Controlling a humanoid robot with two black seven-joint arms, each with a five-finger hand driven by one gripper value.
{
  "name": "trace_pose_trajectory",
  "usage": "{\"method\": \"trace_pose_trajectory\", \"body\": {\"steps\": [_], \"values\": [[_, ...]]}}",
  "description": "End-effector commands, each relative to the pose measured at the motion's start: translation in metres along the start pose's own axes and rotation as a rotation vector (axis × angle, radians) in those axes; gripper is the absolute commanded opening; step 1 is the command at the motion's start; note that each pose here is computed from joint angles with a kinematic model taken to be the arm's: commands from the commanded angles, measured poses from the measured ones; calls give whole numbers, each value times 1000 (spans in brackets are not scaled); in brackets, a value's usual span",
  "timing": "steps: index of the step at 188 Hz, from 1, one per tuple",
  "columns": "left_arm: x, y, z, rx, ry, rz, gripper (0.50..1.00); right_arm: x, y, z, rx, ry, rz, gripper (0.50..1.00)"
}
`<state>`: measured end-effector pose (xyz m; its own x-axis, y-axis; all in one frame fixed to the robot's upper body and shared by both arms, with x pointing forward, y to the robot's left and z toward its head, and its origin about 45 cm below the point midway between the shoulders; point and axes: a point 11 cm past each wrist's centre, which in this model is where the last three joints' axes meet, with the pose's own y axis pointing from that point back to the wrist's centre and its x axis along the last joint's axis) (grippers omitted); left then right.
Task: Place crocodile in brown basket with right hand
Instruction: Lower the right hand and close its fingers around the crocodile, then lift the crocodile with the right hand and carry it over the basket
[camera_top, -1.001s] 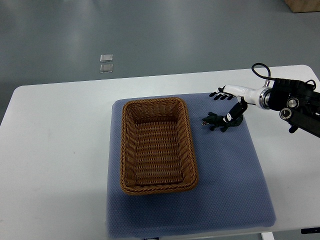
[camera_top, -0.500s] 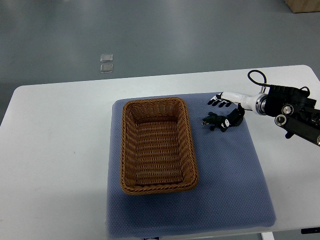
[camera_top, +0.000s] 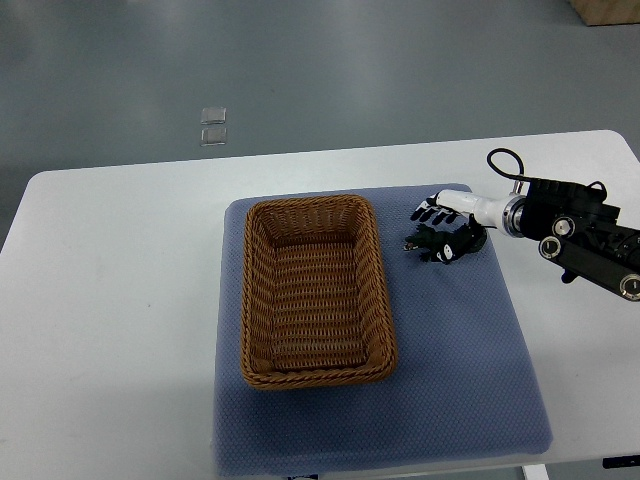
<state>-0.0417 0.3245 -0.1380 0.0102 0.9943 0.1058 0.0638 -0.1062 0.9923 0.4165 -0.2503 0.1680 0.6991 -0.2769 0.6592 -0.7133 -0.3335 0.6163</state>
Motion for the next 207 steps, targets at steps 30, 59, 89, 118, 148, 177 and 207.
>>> {"method": "trace_pose_trajectory", "body": {"steps": [30,59,89,118,148,177,207], "values": [[0,0,0,0,0,0,1000,-4,-2,3,-6,5,-5,772],[0,0,0,0,0,0,1000,-5,-3,1,0,7,-8,717],[0,0,0,0,0,0,1000,-10,-3,3,3,16,-19,599],[0,0,0,0,0,0,1000,-10,-3,2,7,24,-21,502],[0,0,0,0,0,0,1000,-5,-2,0,10,28,-14,500],[0,0,0,0,0,0,1000,1,0,2,5,36,-7,500],[0,0,0,0,0,0,1000,15,3,-1,8,48,15,500]]}}
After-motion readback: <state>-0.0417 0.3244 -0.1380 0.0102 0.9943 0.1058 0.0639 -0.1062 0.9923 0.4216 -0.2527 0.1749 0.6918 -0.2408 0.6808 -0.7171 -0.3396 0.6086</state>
